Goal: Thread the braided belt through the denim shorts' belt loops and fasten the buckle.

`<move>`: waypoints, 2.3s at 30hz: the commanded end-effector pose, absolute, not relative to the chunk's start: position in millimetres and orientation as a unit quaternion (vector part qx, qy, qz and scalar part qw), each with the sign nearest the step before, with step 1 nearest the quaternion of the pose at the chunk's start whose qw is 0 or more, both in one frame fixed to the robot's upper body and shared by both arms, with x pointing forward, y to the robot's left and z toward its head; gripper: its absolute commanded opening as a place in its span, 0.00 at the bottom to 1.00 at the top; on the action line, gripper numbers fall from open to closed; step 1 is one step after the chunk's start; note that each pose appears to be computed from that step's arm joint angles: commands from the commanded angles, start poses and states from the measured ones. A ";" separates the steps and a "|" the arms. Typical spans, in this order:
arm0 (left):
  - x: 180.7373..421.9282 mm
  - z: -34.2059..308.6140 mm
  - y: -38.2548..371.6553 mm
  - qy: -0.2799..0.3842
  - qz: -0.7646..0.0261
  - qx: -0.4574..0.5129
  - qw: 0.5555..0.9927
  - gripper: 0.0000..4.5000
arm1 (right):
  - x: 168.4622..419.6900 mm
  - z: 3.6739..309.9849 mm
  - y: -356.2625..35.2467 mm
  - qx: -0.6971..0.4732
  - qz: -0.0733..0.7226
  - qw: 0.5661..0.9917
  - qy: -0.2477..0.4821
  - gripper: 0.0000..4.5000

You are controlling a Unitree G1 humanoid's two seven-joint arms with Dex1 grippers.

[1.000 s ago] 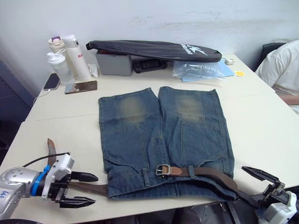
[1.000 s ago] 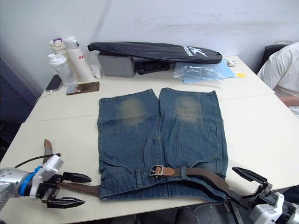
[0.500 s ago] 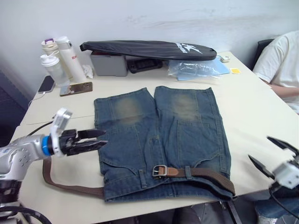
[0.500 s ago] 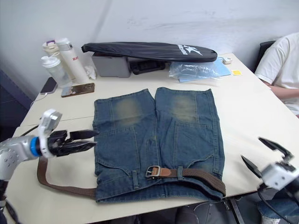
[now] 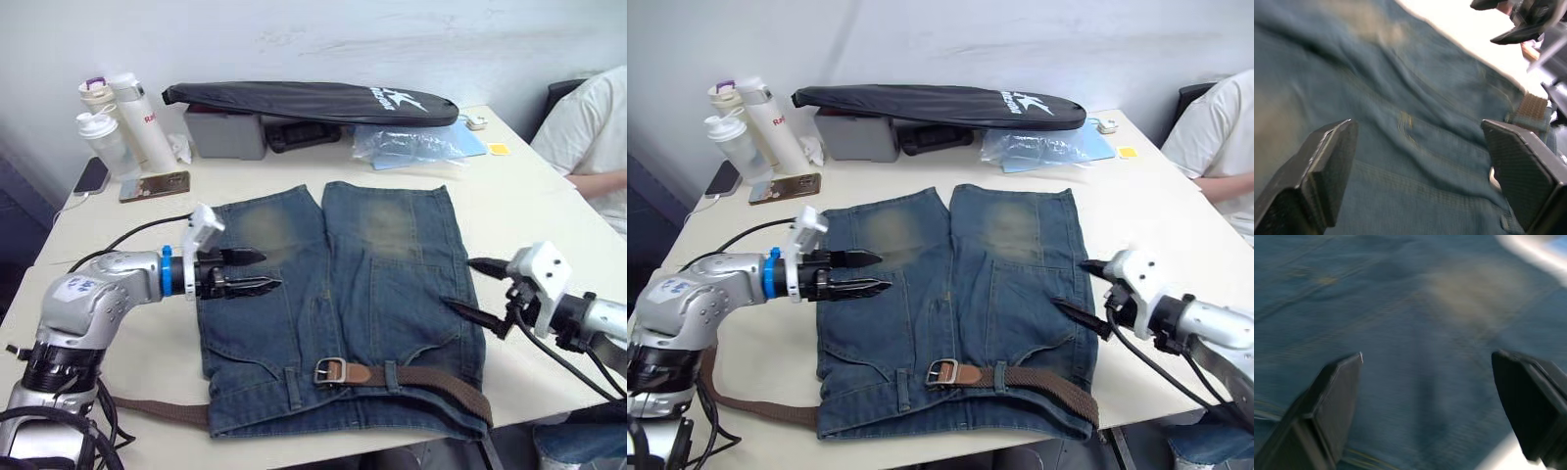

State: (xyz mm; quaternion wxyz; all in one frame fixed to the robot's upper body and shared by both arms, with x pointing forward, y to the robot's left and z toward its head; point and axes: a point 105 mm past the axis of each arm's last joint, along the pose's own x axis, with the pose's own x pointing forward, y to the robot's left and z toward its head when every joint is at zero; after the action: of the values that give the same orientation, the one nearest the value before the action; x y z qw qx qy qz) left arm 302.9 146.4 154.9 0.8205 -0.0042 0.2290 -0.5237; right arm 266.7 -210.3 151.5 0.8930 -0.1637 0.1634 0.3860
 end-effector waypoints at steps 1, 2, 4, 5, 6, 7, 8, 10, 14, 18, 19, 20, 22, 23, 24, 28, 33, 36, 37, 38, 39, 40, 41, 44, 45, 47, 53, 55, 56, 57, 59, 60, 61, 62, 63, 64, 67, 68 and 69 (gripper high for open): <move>313.3 147.5 149.8 0.277 -0.485 0.038 0.829 0.99 | 276.1 151.5 -199.1 -0.166 0.392 0.880 0.209 1.00; 314.8 143.2 147.7 0.289 -0.479 0.050 0.827 0.99 | 281.9 150.0 -196.2 -0.168 0.392 0.878 0.216 1.00; 316.9 137.8 143.3 0.303 -0.473 0.064 0.825 0.99 | 291.3 145.7 -191.6 -0.180 0.394 0.872 0.227 1.00; 318.8 135.0 142.2 0.306 -0.468 0.078 0.825 0.99 | 295.7 142.3 -190.3 -0.186 0.393 0.870 0.233 1.00; 320.6 132.2 142.1 0.308 -0.464 0.094 0.825 0.99 | 299.5 139.6 -188.8 -0.187 0.392 0.869 0.238 1.00; 321.9 128.4 142.4 0.311 -0.459 0.110 0.825 0.99 | 303.8 136.7 -186.7 -0.187 0.391 0.868 0.240 1.00; 324.4 122.5 144.1 0.317 -0.445 0.124 0.828 0.99 | 312.6 132.5 -182.3 -0.188 0.387 0.871 0.238 1.00; 327.9 113.7 148.0 0.325 -0.422 0.137 0.835 0.99 | 323.9 126.0 -174.2 -0.183 0.385 0.873 0.238 1.00; 322.2 92.8 151.9 0.346 -0.402 0.147 0.835 0.99 | 328.7 98.9 -166.1 -0.184 0.379 0.864 0.276 1.00; 313.4 73.4 153.0 0.367 -0.397 0.154 0.827 0.93 | 321.3 77.8 -168.9 -0.187 0.372 0.852 0.317 0.94; 310.8 69.3 153.1 0.373 -0.396 0.156 0.824 0.86 | 318.8 73.5 -169.6 -0.185 0.370 0.850 0.326 0.88; 309.0 66.7 153.0 0.376 -0.396 0.158 0.823 0.81 | 317.3 70.9 -170.1 -0.185 0.369 0.848 0.331 0.83; 304.7 63.4 150.1 0.379 -0.399 0.150 0.821 0.62 | 314.5 65.4 -171.6 -0.188 0.367 0.845 0.340 0.62; 302.8 62.4 148.8 0.380 -0.401 0.146 0.821 0.51 | 313.7 64.0 -171.6 -0.185 0.366 0.846 0.341 0.50; 301.6 61.9 148.2 0.380 -0.401 0.144 0.821 0.43 | 312.8 63.4 -171.2 -0.184 0.367 0.846 0.342 0.42; 302.7 68.0 147.1 0.368 -0.394 0.119 0.834 0.02 | 313.5 72.0 -165.4 -0.174 0.377 0.851 0.320 0.00; 324.8 88.2 154.5 0.322 -0.349 0.082 0.876 0.01 | 334.3 100.9 -159.2 -0.176 0.372 0.872 0.264 0.00; 342.0 93.5 163.9 0.298 -0.314 0.094 0.897 0.01 | 350.8 114.8 -153.2 -0.178 0.367 0.882 0.237 0.00; 347.9 93.6 165.8 0.291 -0.306 0.104 0.901 0.01 | 356.8 116.8 -151.7 -0.180 0.365 0.883 0.232 0.00; 353.9 94.0 166.6 0.284 -0.297 0.105 0.906 0.01 | 362.2 118.1 -150.6 -0.184 0.363 0.884 0.229 0.00; 359.8 94.2 166.1 0.278 -0.292 0.102 0.909 0.01 | 368.3 118.6 -150.0 -0.189 0.361 0.885 0.226 0.00; 365.2 94.8 165.4 0.272 -0.288 0.102 0.912 0.01 | 374.0 119.2 -149.6 -0.191 0.358 0.886 0.224 0.00; 371.4 96.0 164.5 0.266 -0.284 0.106 0.915 0.01 | 380.9 120.2 -149.6 -0.192 0.353 0.889 0.220 0.00; 386.4 101.9 162.1 0.247 -0.276 0.119 0.921 0.01 | 399.1 125.1 -150.5 -0.198 0.340 0.896 0.207 0.00; 390.6 104.3 161.4 0.242 -0.274 0.121 0.923 0.01 | 404.1 126.9 -150.7 -0.198 0.337 0.898 0.203 0.00; 399.0 108.5 161.3 0.231 -0.269 0.128 0.926 0.01 | 413.4 129.9 -151.6 -0.202 0.330 0.901 0.195 0.00; 392.6 112.0 151.7 0.229 -0.306 0.107 0.918 0.01 | 411.9 130.7 -145.9 -0.199 0.354 0.895 0.186 0.00; 385.8 117.4 145.4 0.219 -0.328 0.086 0.915 0.01 | 406.9 130.9 -146.8 -0.194 0.359 0.893 0.189 0.00; 382.6 123.3 141.4 0.210 -0.340 0.070 0.914 0.01 | 403.5 131.7 -147.8 -0.191 0.361 0.893 0.190 0.00; 379.9 128.4 138.5 0.204 -0.349 0.056 0.913 0.01 | 400.5 134.2 -148.0 -0.188 0.365 0.892 0.188 0.00; 377.7 136.4 135.5 0.196 -0.354 0.039 0.913 0.01 | 395.2 143.1 -145.8 -0.167 0.374 0.895 0.176 0.00; 377.5 138.1 135.3 0.196 -0.354 0.036 0.914 0.01 | 393.5 146.0 -144.9 -0.158 0.376 0.896 0.174 0.00; 378.3 140.2 135.6 0.194 -0.351 0.032 0.916 0.00 | 392.6 148.1 -144.8 -0.156 0.376 0.897 0.173 0.08; 379.8 142.9 136.8 0.189 -0.346 0.026 0.919 0.00 | 391.8 150.6 -144.2 -0.151 0.377 0.898 0.170 0.15; 380.6 145.4 137.5 0.185 -0.344 0.017 0.920 0.08 | 390.6 152.1 -143.7 -0.150 0.379 0.897 0.171 0.23; 380.7 146.0 138.8 0.186 -0.343 0.018 0.921 0.16 | 389.3 154.1 -142.8 -0.147 0.382 0.896 0.171 0.32; 379.1 145.3 142.1 0.192 -0.344 0.026 0.919 0.43 | 389.3 161.9 -142.7 -0.145 0.378 0.900 0.164 0.66; 378.4 147.4 143.9 0.191 -0.345 0.026 0.919 0.53 | 389.9 167.1 -144.1 -0.149 0.374 0.902 0.157 0.76; 377.5 149.9 145.6 0.191 -0.347 0.028 0.918 0.63 | 390.2 172.6 -145.4 -0.152 0.371 0.904 0.150 0.87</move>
State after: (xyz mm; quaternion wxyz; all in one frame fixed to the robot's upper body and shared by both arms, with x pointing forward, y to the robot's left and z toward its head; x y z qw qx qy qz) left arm 376.7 144.7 125.1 0.9131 0.0164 0.2269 -0.3384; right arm 388.5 -144.9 145.3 0.8964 -0.1432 0.1911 0.3734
